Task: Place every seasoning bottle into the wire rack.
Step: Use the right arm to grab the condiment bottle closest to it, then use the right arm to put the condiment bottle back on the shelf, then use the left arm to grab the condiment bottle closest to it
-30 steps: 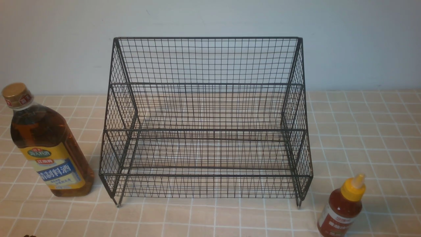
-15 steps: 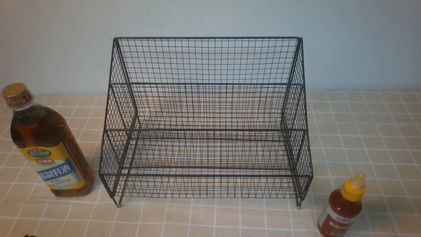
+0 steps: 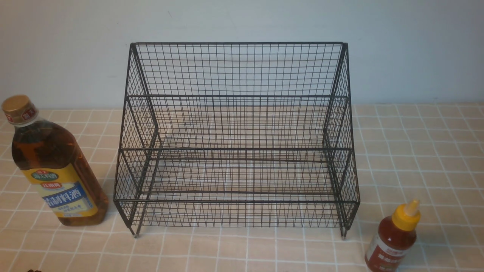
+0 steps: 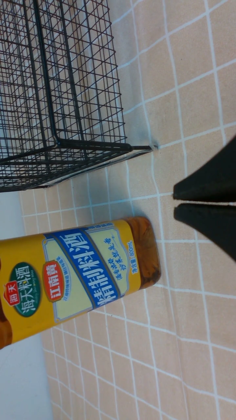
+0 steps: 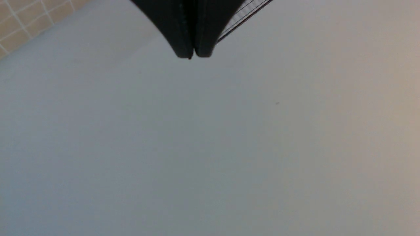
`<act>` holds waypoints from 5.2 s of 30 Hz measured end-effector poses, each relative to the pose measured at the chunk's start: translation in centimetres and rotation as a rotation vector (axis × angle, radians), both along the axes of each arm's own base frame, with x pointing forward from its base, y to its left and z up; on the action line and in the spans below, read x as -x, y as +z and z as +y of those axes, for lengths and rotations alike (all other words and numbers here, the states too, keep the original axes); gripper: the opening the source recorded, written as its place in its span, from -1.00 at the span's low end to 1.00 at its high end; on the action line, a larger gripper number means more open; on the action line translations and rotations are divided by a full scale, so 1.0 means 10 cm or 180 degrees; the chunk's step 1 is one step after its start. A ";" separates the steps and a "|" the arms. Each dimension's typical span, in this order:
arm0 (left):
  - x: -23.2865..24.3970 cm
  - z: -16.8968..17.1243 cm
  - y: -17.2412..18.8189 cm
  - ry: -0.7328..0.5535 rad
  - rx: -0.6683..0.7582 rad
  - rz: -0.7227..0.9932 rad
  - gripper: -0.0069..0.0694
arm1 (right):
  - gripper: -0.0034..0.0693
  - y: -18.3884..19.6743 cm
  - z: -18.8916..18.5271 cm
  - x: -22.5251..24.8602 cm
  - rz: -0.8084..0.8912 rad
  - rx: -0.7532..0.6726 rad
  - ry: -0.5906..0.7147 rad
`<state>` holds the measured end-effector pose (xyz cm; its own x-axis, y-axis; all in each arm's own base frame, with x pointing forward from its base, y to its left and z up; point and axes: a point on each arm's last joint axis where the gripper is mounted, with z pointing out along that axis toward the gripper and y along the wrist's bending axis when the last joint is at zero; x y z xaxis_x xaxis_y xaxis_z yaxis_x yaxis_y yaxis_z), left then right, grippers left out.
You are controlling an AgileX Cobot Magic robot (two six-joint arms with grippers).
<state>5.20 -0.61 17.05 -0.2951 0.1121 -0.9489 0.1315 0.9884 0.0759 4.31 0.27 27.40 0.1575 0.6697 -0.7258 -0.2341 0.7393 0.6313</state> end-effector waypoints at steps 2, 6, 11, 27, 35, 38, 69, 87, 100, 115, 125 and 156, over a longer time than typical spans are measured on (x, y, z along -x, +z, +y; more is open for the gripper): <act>0.00 0.00 0.00 0.0000 0.0000 0.0000 -0.84 | -0.94 0.26 0.06 0.00 0.0301 0.0291 0.0149; 0.00 0.00 0.00 0.0000 0.0000 0.0000 -0.84 | -0.94 0.56 0.14 -0.15 0.1221 0.0943 0.0399; 0.00 0.00 0.00 0.0000 0.0000 0.0000 -0.84 | -0.94 0.75 0.22 -0.53 0.2795 0.1692 0.0939; 0.00 0.00 0.00 0.0000 0.0000 0.0000 -0.84 | 0.12 0.56 0.58 -1.44 0.3741 0.2656 0.1906; 0.00 0.00 0.00 0.0000 0.0000 0.0000 -0.84 | 0.58 0.23 0.69 -1.78 0.4085 0.2832 0.1910; 0.00 0.00 0.00 0.0000 0.0000 0.0000 -0.84 | 0.61 0.04 0.74 -1.93 0.4267 0.2830 0.1965; 0.00 0.00 0.00 0.0000 0.0000 0.0000 -0.84 | -0.09 1.28 1.28 -1.70 0.3019 0.3007 0.2326; 0.00 0.00 0.00 0.0000 0.0000 0.0000 -0.84 | -0.09 0.69 1.66 -2.26 0.3387 0.3219 0.2107; 0.00 0.00 0.00 0.0000 0.0000 0.0000 -0.84 | -0.03 0.11 1.86 -2.55 0.3905 0.3311 0.2251; 0.00 0.00 0.00 0.0000 0.0000 0.0000 -0.84 | 0.57 1.07 1.65 -2.24 0.3304 0.3049 0.2019; 0.00 0.00 0.00 0.0000 0.0000 0.0000 -0.84 | -0.74 1.92 0.76 -0.94 0.2168 0.2663 0.1500; 0.00 0.00 0.00 0.0000 0.0000 0.0000 -0.84 | -0.94 0.09 0.21 -0.04 0.0035 0.2254 0.0933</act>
